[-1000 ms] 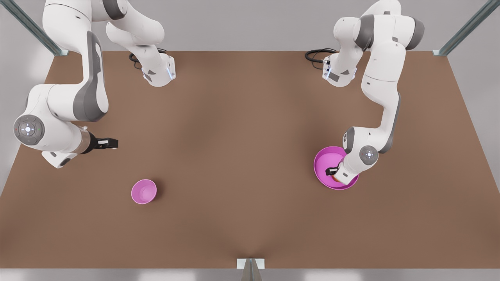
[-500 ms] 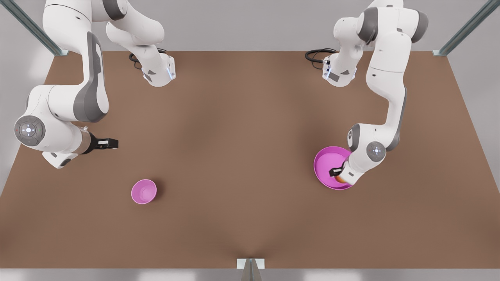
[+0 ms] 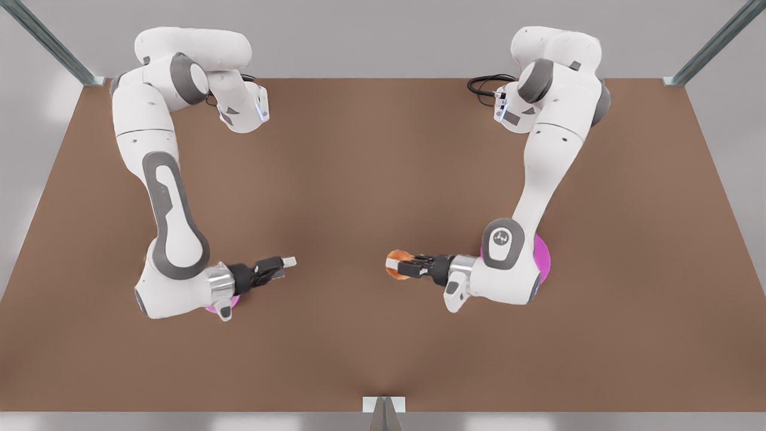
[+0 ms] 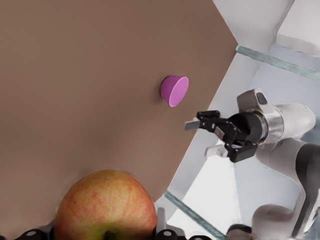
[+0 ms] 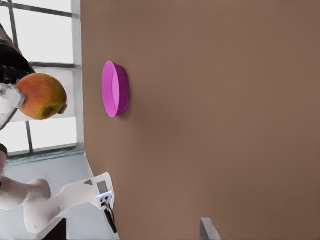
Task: Use the left arm to pick up the apple from the plate, transfer it to the gripper of the right arm, and then use the right arm to place it into the bowl
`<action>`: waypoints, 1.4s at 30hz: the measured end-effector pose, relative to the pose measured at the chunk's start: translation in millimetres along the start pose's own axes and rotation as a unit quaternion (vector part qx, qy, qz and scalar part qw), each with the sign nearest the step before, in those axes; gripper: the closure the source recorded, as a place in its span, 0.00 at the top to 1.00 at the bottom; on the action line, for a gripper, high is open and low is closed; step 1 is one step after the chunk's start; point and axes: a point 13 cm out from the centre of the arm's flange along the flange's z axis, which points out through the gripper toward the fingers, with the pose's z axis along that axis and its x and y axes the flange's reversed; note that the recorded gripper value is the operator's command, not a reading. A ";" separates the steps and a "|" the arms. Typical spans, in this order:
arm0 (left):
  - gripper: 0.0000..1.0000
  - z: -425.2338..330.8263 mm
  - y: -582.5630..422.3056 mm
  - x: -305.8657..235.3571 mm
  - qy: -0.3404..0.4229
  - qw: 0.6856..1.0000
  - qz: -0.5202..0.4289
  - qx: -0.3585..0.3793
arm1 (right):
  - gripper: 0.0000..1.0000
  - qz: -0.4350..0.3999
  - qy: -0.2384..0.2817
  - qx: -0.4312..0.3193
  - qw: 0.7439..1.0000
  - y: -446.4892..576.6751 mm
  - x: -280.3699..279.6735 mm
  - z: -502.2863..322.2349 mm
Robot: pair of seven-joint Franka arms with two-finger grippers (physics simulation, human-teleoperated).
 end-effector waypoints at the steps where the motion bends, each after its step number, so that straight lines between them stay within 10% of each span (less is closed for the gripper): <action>1: 0.75 12.3 -12.6 4.3 0.015 1.000 -0.002 0.025 | 1.00 -0.029 -0.018 -0.019 0.999 4.0 -12.5 5.5; 17: 0.75 57.7 -48.0 -30.6 -0.053 0.991 0.026 0.124 | 1.00 -0.408 -0.206 -0.076 0.886 49.9 -66.8 33.7; 42: 0.75 60.7 -49.5 -47.2 -0.100 0.984 0.076 0.124 | 1.00 -0.596 -0.294 -0.059 0.745 101.3 -87.8 105.8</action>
